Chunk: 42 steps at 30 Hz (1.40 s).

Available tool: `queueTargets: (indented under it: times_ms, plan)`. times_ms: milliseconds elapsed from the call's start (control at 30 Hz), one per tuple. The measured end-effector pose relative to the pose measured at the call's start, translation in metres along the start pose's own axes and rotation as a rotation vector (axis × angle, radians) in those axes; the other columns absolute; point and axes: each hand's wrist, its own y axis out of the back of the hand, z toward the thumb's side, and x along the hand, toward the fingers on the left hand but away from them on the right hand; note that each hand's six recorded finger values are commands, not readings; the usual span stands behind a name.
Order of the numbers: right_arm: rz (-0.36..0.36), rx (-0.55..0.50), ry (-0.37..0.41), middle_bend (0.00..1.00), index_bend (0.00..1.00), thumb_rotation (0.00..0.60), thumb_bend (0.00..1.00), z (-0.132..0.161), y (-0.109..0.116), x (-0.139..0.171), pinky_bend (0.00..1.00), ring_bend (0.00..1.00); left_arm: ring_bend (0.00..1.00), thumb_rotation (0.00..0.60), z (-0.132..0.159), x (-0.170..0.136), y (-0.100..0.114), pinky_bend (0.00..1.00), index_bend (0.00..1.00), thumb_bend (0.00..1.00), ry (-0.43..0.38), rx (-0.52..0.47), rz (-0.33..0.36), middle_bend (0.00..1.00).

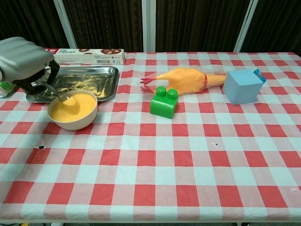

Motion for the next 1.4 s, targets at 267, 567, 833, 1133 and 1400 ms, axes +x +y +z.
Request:
queueTargets:
  times_ms: [267,567,833,1133,1400]
  plan:
    - [-0.002,0.001,-0.003,0.12,0.0,0.6,0.17,-0.001,0.001,0.001,0.04,0.0,0.89,0.6,0.002,0.003,0.008,0.94,0.7,0.48,0.003,0.124,0.072,0.93]
    - [0.002,0.001,-0.011,0.12,0.0,0.6,0.17,-0.003,0.0,0.002,0.04,0.0,0.89,0.6,0.019,0.004,-0.003,0.94,0.7,0.48,0.004,0.456,0.206,0.93]
    - [0.008,-0.001,-0.013,0.12,0.0,0.6,0.17,-0.003,-0.001,0.001,0.04,0.0,0.89,0.6,0.037,-0.005,-0.015,0.95,0.7,0.5,-0.006,0.594,0.275,0.93]
    - [0.007,-0.002,-0.014,0.12,0.0,0.6,0.17,-0.003,-0.001,0.001,0.04,0.0,0.89,0.6,0.05,-0.013,-0.025,0.95,0.7,0.5,-0.032,0.581,0.265,0.93]
    - [0.006,-0.002,-0.016,0.12,0.0,0.6,0.17,-0.003,-0.001,0.001,0.04,0.0,0.89,0.6,0.048,-0.014,-0.022,0.95,0.71,0.5,-0.051,0.357,0.17,0.93]
